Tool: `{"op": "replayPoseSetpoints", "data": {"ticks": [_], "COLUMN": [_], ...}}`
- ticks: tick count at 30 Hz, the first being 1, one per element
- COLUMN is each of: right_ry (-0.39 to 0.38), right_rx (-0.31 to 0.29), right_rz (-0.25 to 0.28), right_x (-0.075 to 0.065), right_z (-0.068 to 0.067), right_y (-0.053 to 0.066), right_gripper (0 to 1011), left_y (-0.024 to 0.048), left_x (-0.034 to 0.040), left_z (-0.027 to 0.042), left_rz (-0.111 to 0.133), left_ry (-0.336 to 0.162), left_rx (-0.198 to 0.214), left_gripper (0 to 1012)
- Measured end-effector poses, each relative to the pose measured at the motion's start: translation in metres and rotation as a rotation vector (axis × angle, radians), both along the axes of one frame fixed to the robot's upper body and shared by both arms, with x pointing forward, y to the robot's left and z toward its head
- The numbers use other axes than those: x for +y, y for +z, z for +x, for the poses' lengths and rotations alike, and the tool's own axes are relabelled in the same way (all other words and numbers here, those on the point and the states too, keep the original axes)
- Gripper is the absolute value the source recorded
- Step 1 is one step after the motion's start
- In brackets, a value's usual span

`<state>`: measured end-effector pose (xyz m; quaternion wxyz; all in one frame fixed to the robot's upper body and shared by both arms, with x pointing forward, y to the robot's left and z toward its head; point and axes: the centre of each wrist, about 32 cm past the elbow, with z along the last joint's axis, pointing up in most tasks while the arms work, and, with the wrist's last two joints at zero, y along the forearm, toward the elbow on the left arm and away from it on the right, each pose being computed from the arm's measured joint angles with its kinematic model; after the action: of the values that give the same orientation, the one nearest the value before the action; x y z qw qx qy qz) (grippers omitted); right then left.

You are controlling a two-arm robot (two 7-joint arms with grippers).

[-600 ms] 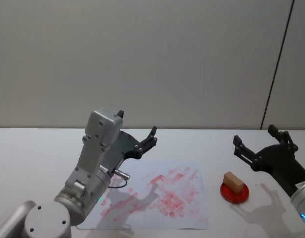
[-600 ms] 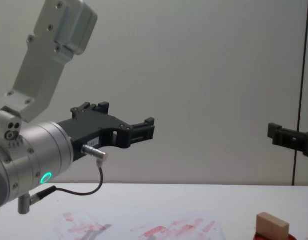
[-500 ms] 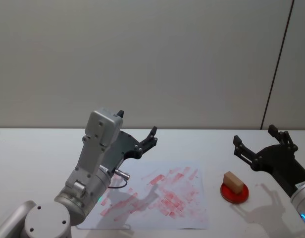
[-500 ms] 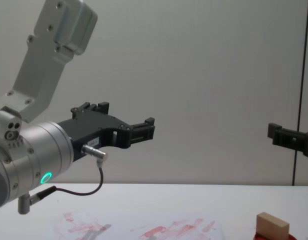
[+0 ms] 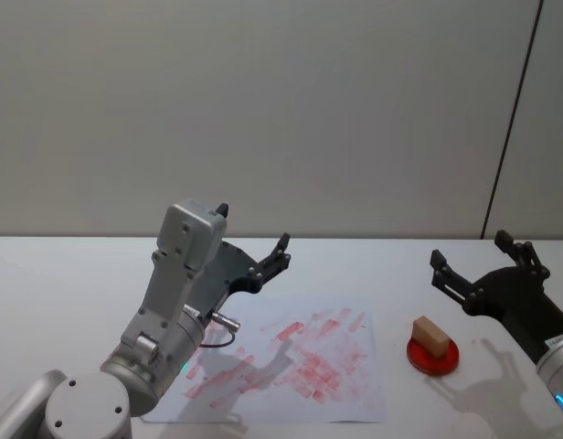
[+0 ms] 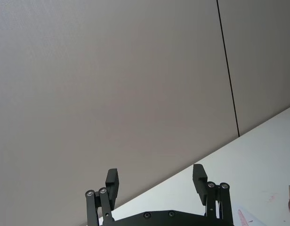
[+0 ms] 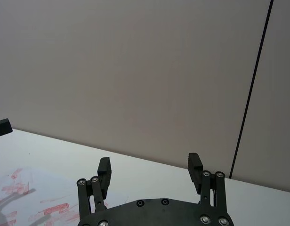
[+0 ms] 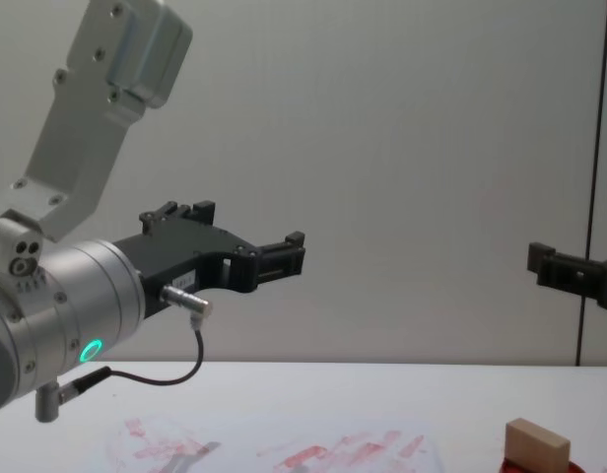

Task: Use the one hand to pick up the stamp and affix it onto the A4 paper.

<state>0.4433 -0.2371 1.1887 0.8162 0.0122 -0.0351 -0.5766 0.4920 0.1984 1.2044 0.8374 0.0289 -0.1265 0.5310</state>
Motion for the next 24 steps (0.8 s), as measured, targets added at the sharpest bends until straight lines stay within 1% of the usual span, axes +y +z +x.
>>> {"op": "replayPoseSetpoints", "data": {"ticks": [14, 19, 24], "right_ry": [0.009, 0.037, 0.071], "right_rx": [0.005, 0.023, 0.059], "right_rz": [-0.004, -0.018, -0.039], "right_x": [-0.002, -0.005, -0.010], "right_z": [0.000, 0.001, 0.003], "right_y": [-0.001, -0.004, -0.009], "right_gripper": [1001, 1001, 1001], "left_y": [0.0000, 0.0000, 0.0000], "left_x": [0.0000, 0.0000, 0.0000], "left_z": [0.0000, 0.0000, 0.0000], "left_rz": [0.000, 0.000, 0.000], "left_ry": [0.000, 0.000, 0.000], "left_rx": [0.000, 0.000, 0.000], "left_gripper": [1002, 1003, 1002]}}
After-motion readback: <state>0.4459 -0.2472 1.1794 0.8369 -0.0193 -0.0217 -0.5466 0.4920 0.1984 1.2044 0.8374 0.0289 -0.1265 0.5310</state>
